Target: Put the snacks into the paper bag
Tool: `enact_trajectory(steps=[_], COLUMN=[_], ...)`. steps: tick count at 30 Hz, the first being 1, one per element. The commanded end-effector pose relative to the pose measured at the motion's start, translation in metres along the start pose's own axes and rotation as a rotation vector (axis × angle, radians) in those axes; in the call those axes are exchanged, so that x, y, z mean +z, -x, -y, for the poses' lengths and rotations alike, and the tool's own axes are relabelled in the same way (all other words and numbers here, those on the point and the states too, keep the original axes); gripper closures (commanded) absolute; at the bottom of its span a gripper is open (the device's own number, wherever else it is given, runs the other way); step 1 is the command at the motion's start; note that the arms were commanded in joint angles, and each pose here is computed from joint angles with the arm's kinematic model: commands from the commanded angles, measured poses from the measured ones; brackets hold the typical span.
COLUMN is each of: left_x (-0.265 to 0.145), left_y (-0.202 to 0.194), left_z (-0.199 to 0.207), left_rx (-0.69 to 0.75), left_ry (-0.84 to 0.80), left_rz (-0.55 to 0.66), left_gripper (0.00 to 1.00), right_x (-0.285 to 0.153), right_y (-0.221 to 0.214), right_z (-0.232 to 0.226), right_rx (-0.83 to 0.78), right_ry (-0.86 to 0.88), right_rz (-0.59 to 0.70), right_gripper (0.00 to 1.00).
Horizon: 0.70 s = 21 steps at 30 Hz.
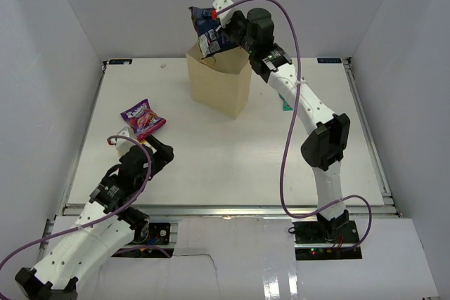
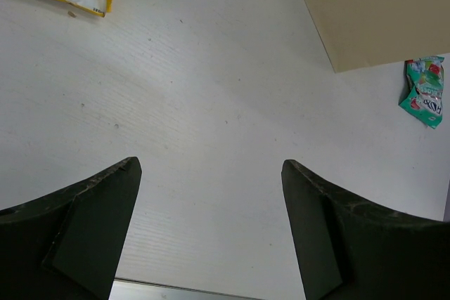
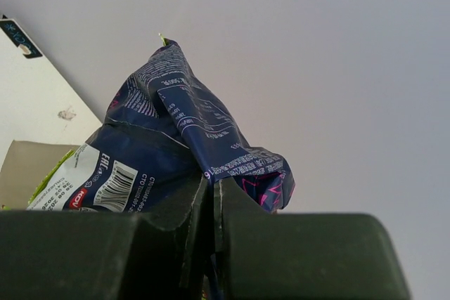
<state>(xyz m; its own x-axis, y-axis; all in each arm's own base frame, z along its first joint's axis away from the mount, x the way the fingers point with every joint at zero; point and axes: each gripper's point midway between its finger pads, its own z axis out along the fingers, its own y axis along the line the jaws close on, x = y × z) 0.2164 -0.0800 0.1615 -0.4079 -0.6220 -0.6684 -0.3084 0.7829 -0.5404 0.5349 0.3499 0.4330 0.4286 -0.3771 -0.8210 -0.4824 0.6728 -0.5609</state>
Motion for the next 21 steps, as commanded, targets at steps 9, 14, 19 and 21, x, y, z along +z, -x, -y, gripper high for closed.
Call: enact_trajectory(steps=[9, 14, 19, 21], left_x=[0.003, 0.005, 0.006, 0.006], left_y=[0.000, 0.001, 0.000, 0.000], left_z=[0.004, 0.007, 0.008, 0.009], left_rx=[0.008, 0.010, 0.016, 0.016], left_ry=[-0.023, -0.030, -0.029, -0.032], left_rz=[0.009, 0.008, 0.002, 0.003], left_gripper=[0.08, 0.08, 0.08, 0.08], right_x=[-0.067, -0.080, -0.084, -0.084], right_y=[0.166, 0.179, 0.182, 0.181], right_z=[0.110, 0.125, 0.130, 0.132], right_rx=[-0.070, -0.075, -0.088, -0.103], right_ry=[-0.314, -0.370, -0.397, -0.407], right_rz=[0.394, 0.417, 0.418, 0.416], right_gripper=[0.92, 0.92, 0.92, 0.92])
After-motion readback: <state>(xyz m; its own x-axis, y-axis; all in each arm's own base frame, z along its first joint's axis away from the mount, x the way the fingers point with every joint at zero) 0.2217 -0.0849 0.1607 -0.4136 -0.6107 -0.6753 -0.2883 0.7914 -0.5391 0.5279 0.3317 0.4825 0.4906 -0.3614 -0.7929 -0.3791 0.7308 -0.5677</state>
